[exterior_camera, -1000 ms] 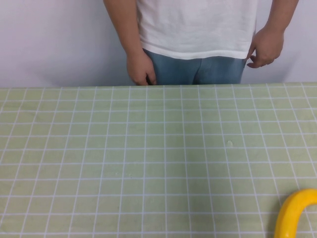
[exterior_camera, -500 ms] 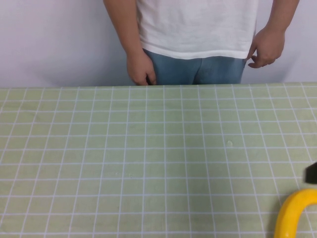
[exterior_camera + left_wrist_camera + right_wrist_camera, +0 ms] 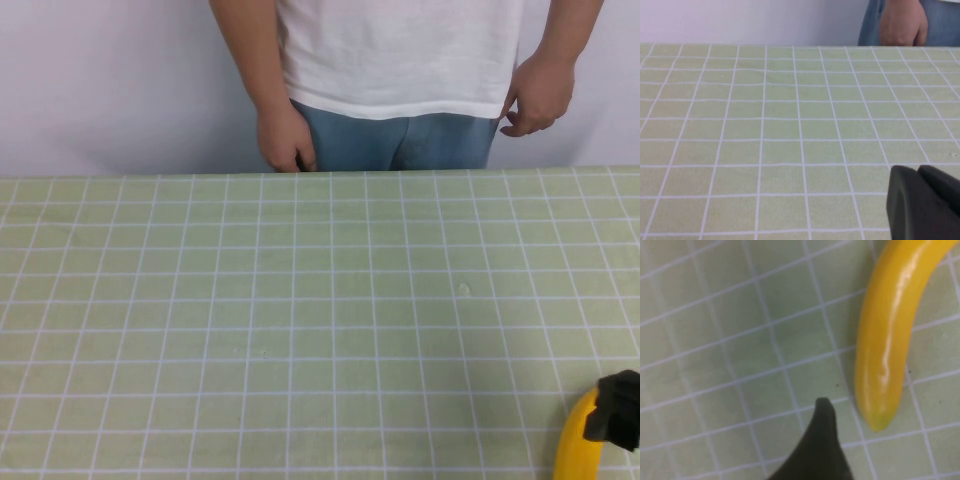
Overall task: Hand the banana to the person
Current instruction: Pick up the banana
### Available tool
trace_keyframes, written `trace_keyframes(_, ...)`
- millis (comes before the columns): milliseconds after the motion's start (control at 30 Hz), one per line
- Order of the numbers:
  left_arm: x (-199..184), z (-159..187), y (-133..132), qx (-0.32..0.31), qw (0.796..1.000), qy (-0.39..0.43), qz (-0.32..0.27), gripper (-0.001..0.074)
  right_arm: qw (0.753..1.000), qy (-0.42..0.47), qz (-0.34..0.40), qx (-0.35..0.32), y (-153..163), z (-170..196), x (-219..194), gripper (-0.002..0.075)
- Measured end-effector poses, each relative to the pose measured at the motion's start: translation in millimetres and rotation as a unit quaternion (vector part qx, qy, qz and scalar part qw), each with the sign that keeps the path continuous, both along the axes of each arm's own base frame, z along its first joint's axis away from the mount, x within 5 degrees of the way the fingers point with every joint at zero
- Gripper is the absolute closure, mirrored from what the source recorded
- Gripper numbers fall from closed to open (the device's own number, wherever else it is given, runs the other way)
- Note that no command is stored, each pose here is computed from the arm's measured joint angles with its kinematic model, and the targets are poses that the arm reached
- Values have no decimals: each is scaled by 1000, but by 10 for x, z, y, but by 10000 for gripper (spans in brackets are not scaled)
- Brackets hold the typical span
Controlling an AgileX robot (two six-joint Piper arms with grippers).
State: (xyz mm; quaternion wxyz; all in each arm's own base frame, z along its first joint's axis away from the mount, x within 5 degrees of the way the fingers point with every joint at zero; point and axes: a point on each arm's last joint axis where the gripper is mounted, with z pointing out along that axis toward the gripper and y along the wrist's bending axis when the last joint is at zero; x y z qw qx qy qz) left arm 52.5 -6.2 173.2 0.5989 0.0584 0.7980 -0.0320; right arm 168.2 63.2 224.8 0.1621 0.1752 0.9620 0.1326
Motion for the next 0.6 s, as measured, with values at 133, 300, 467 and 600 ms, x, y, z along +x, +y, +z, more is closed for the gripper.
trace_keyframes(133, 0, 0, 0, 0, 1000, 0, 0, 738, 999, 40, 1, -15, 37, -198, 117, 179)
trace_keyframes(300, 0, 0, 0, 0, 1000, 0, 0, 738, 998, 55, 2, -7, 111, -406, 270, 179)
trace_keyframes(467, 0, 0, 0, 0, 1000, 0, 0, 738, 997, 71, 15, -11, 147, -571, 347, 179)
trace_keyframes(600, 0, 0, 0, 0, 1000, 0, 0, 738, 995, 94, 22, -28, 142, -695, 371, 188)
